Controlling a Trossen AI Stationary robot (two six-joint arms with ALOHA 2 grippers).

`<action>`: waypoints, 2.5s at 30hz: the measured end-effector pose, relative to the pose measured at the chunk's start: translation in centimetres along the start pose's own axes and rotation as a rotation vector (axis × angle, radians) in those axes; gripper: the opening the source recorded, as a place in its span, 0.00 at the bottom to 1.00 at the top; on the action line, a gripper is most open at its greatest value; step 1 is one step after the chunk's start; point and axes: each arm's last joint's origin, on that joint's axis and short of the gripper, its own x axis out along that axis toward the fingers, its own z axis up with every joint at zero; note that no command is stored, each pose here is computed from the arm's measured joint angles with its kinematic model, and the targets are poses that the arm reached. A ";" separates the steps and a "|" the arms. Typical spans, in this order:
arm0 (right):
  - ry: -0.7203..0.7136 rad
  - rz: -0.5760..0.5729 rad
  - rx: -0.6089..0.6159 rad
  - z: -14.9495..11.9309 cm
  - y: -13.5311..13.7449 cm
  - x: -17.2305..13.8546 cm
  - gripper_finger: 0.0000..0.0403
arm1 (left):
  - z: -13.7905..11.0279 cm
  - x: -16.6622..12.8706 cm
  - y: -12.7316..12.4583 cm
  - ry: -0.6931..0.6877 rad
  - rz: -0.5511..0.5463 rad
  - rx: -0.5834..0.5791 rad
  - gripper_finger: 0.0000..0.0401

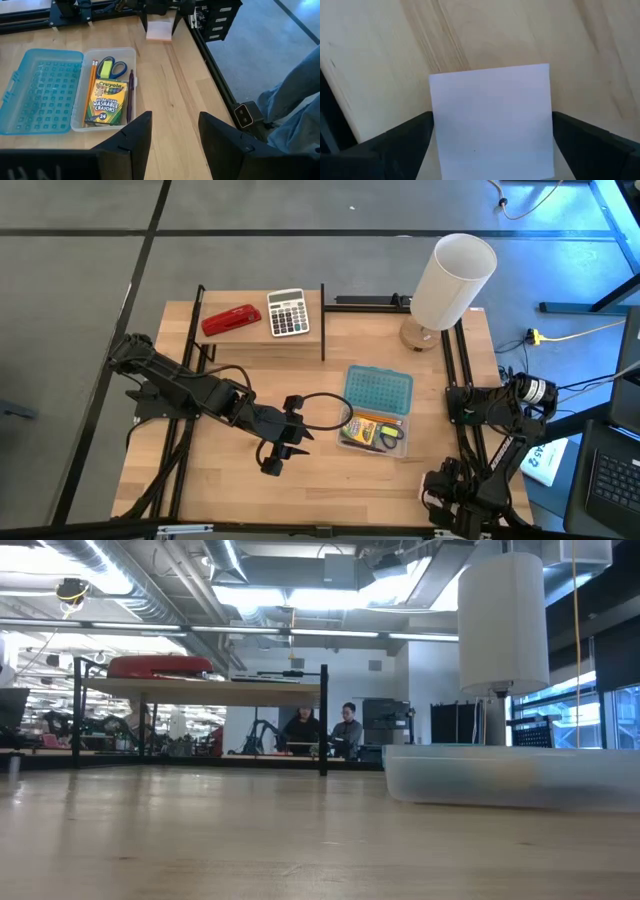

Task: Pack school essentials
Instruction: Put the pink sticky note into the blue supply box

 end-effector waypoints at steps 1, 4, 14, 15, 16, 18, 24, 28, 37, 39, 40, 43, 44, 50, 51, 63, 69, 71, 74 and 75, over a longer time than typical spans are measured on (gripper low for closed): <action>0.001 0.002 0.000 0.0 0.0 0.0 0.99 | 0.0 0.0 0.0 0.000 0.000 0.000 0.39; 0.001 0.005 0.000 0.0 0.0 0.0 0.99 | 0.0 0.0 0.0 0.000 0.000 0.000 0.39; 0.004 0.005 -0.004 0.0 0.0 0.0 0.99 | 0.0 0.0 0.0 0.000 0.000 0.000 0.39; 0.004 0.005 -0.004 0.0 0.0 0.0 0.99 | 0.0 0.0 0.0 0.000 0.000 0.000 0.39; 0.004 0.006 -0.004 0.0 0.0 0.0 0.99 | 0.0 0.0 0.0 0.000 0.000 0.000 0.39; 0.004 0.007 -0.004 0.0 0.0 0.0 0.99 | 0.0 0.0 0.0 0.000 0.000 0.000 0.39; 0.001 0.015 -0.006 0.0 0.1 0.0 0.99 | 0.0 0.0 0.0 0.000 0.000 0.000 0.39; -0.005 0.010 -0.011 -0.1 0.1 0.1 0.99 | 0.0 0.0 0.0 0.000 0.000 0.000 0.39; -0.016 0.003 -0.010 -0.2 0.1 0.3 0.98 | 0.0 0.0 0.0 0.000 0.000 0.000 0.39; -0.008 0.002 -0.009 -0.2 0.1 0.3 0.98 | 0.0 0.0 0.0 0.000 0.000 0.000 0.39; -0.004 0.002 -0.009 -0.2 0.1 0.3 0.98 | 0.0 0.0 0.0 0.000 0.000 0.000 0.39; 0.006 0.001 -0.009 -0.2 0.1 0.4 0.98 | 0.0 0.0 0.0 0.000 0.000 0.000 0.39; 0.008 0.000 -0.009 -0.2 0.1 0.4 0.98 | 0.0 0.0 0.0 0.000 0.000 0.000 0.39; 0.012 0.000 -0.007 -0.2 0.1 0.4 0.98 | 0.0 0.0 0.0 0.000 0.000 0.000 0.39; 0.012 -0.001 -0.007 -0.2 0.1 0.4 0.98 | 0.0 0.0 0.0 0.000 0.000 0.000 0.39; 0.025 -0.011 0.015 0.4 0.1 0.6 0.97 | 0.0 0.0 0.0 0.000 0.000 0.000 0.39; 0.021 -0.012 0.015 0.4 0.1 0.6 0.97 | 0.0 0.0 0.0 0.000 0.000 0.001 0.39; 0.020 -0.012 0.015 0.4 0.1 0.6 0.96 | 0.0 0.0 0.0 0.000 0.000 0.001 0.39; 0.018 -0.013 0.018 0.4 0.1 0.6 0.92 | 0.0 0.0 0.0 0.000 0.000 0.002 0.39; 0.016 -0.014 0.018 0.4 0.1 0.6 0.91 | 0.0 0.0 0.0 0.000 0.000 0.002 0.39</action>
